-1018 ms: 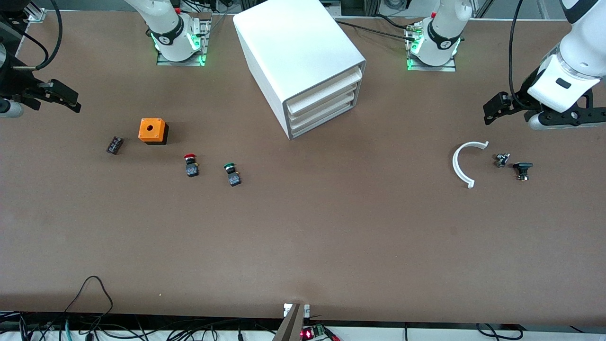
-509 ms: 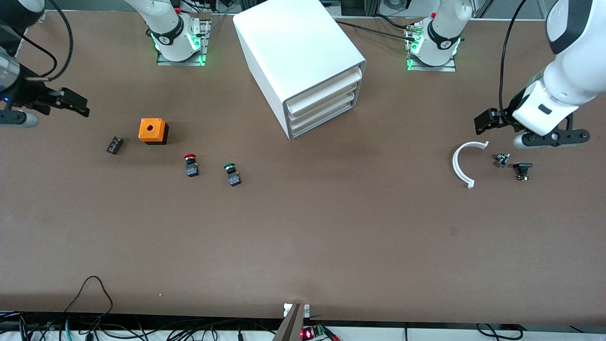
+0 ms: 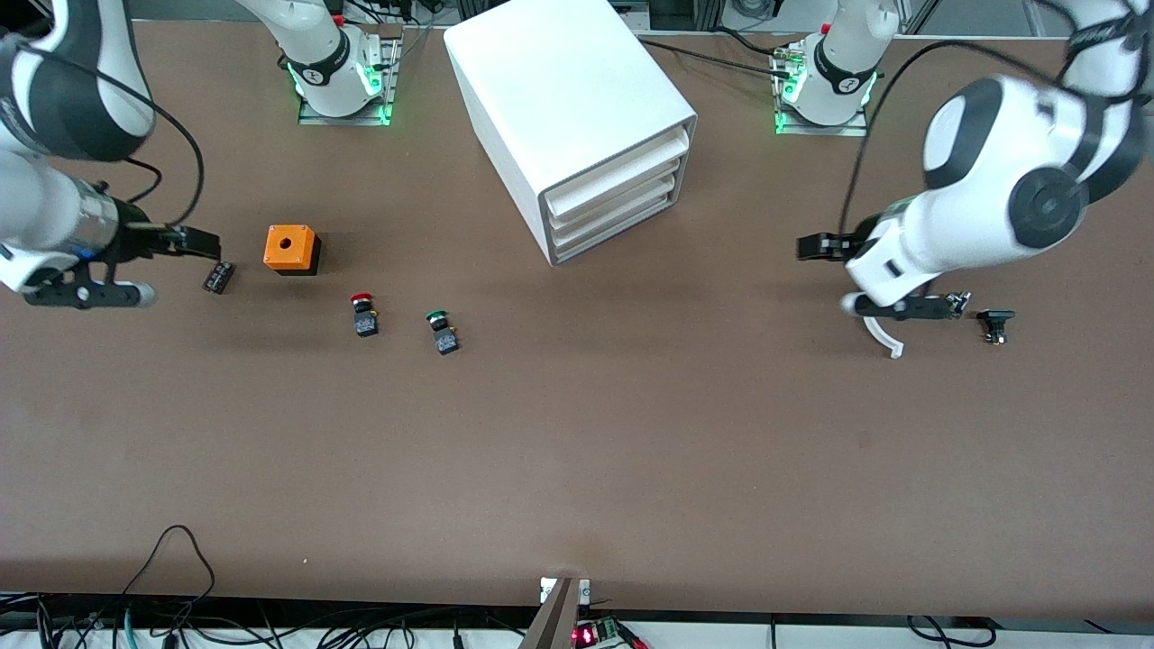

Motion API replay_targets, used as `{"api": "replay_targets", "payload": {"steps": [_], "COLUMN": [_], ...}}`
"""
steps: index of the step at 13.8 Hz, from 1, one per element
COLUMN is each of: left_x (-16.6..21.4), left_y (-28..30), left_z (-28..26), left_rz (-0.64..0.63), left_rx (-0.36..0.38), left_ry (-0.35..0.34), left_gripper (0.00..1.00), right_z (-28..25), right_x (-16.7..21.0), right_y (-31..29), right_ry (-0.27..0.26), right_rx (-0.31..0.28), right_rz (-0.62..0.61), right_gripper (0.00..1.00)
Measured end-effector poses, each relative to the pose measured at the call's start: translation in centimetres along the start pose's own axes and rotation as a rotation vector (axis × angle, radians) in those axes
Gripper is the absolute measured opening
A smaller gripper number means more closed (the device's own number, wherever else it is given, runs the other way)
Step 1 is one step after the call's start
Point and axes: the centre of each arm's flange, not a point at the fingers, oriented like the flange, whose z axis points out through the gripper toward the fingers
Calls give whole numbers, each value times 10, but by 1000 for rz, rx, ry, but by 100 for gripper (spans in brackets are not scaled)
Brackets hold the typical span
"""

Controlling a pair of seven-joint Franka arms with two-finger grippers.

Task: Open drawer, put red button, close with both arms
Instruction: 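Reach the right gripper to the red button while the left gripper reaches the drawer, then pull the drawer open with the left gripper while the right gripper lifts the button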

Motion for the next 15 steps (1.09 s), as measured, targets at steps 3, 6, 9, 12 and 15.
{"api": "replay_targets", "payload": {"steps": [3, 6, 9, 12, 15], "left_x": [14, -14, -45, -53, -60], "left_y": [25, 67, 81, 80, 78], "left_z": [102, 199, 241, 252, 261], "left_rz": [-22, 34, 119, 138, 153], "left_rx": [-280, -497, -528, -527, -535], "left_ry": [-159, -247, -281, -298, -311], "left_gripper": [100, 100, 100, 99, 85], "right_z": [30, 63, 95, 143, 198], "right_x": [40, 69, 81, 84, 74], "right_y": [-48, -67, -90, -121, -132], "right_ry": [-31, -19, -3, 85, 142], "right_rx": [-28, -33, 38, 72, 72], "right_rz": [-70, -93, -104, -134, -152], "right_gripper": [100, 100, 100, 100, 100]}}
